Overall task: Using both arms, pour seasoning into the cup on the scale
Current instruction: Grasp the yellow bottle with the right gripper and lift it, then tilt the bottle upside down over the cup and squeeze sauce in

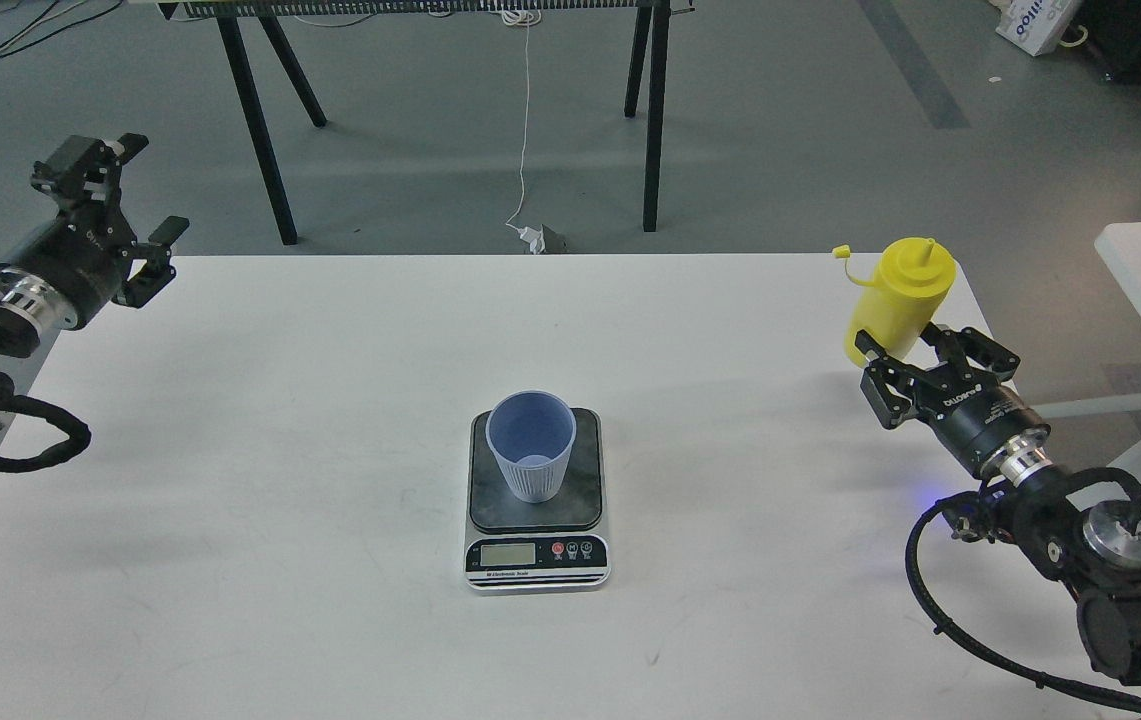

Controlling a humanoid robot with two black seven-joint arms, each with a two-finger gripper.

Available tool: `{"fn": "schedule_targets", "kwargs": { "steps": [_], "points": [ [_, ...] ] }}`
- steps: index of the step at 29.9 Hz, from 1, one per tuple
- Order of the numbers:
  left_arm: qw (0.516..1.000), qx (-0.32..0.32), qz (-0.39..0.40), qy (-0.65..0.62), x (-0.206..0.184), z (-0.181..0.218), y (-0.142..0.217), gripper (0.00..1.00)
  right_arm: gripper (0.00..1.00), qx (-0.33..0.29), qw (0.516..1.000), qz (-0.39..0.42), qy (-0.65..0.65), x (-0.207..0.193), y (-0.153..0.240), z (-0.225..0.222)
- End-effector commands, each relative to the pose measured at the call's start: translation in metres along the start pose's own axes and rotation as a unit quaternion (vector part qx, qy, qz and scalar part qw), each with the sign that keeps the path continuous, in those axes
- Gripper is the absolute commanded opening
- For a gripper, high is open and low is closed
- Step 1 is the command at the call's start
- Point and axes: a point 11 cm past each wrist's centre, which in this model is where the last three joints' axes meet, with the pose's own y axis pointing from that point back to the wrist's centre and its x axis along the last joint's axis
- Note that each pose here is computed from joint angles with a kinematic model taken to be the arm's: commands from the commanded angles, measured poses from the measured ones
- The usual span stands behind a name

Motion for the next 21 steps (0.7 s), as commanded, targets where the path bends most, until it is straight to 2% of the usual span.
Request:
{"fn": "schedule_targets", "kwargs": {
  "steps": [1, 5, 10, 14, 21],
  "points": [
    [1.000, 0.000, 0.002, 0.002, 0.001, -0.001, 0.001, 0.99, 0.02, -0.036, 0.995, -0.023, 0.094, -0.042, -0.034, -0.002],
    [1.000, 0.000, 0.002, 0.002, 0.001, -0.001, 0.001, 0.99, 0.02, -0.079, 0.966, -0.007, 0.246, -0.084, -0.073, 0.007],
    [1.000, -0.013, 0.009, 0.012, 0.003, 0.004, 0.000, 0.99, 0.02, -0.127, 0.889, -0.013, 0.439, -0.135, -0.124, 0.050],
    [0.999, -0.029, 0.016, 0.023, 0.005, 0.010, -0.001, 0.99, 0.02, -0.126, 0.821, -0.016, 0.557, -0.164, -0.142, 0.069],
    [0.999, -0.037, 0.021, 0.031, 0.005, 0.012, -0.002, 0.99, 0.02, -0.163, 0.700, -0.057, 0.693, -0.188, -0.163, 0.142]
  ]
}}
